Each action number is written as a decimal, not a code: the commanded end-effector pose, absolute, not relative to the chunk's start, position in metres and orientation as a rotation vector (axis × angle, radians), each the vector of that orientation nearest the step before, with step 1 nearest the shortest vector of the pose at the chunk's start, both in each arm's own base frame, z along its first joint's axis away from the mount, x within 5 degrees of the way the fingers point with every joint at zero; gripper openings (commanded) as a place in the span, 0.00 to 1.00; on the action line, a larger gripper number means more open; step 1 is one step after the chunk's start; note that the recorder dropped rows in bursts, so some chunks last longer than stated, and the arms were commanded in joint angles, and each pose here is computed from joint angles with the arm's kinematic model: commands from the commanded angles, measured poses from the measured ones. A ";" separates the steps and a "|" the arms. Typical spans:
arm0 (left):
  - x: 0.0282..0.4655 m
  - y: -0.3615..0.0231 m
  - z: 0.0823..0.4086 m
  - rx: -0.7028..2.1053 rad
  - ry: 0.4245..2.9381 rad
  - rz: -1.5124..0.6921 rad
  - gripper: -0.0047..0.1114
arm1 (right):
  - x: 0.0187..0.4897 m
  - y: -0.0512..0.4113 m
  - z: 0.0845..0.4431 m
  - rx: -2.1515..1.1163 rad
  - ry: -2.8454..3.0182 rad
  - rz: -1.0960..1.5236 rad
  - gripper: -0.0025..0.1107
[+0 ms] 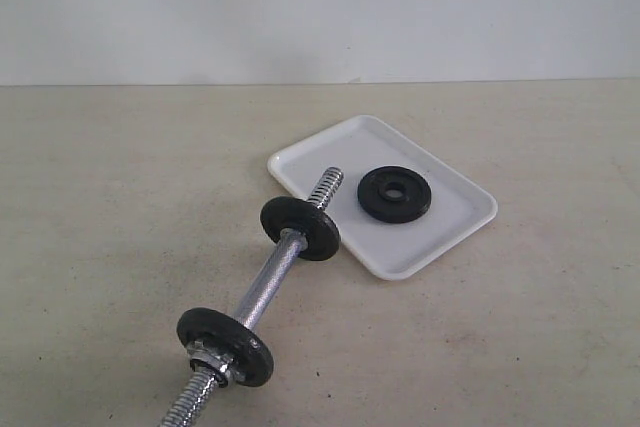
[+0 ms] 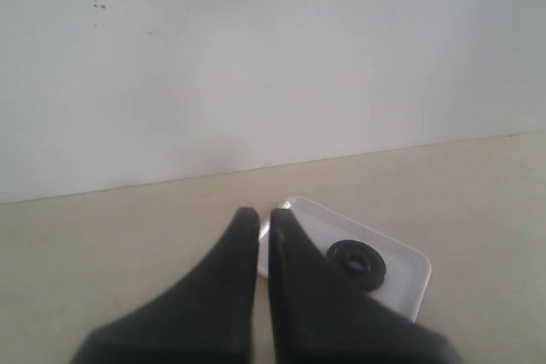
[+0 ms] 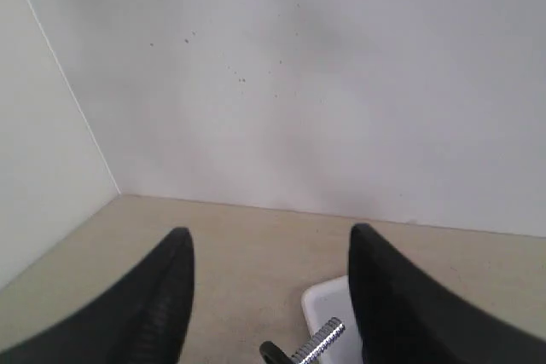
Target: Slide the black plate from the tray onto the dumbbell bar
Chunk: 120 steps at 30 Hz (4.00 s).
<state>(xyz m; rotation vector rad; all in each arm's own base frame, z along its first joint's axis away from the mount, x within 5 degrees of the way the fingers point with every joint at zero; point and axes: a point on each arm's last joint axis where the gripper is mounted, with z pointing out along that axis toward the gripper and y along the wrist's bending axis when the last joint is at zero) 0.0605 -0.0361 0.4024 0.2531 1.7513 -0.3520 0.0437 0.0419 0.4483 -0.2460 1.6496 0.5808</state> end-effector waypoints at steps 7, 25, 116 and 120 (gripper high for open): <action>0.058 -0.038 0.406 0.245 1.729 -0.391 0.08 | 0.050 0.045 0.444 -0.276 1.713 0.591 0.50; 0.057 -0.042 0.399 0.280 1.773 -0.444 0.43 | 0.047 0.048 0.438 -0.318 1.782 0.611 0.50; 0.270 -0.211 0.124 0.566 2.436 -0.320 0.87 | 0.047 0.050 0.439 -0.362 1.760 0.615 0.50; 0.271 -0.216 0.119 0.586 2.463 -0.348 0.87 | 0.047 0.050 0.439 -0.362 1.760 0.615 0.50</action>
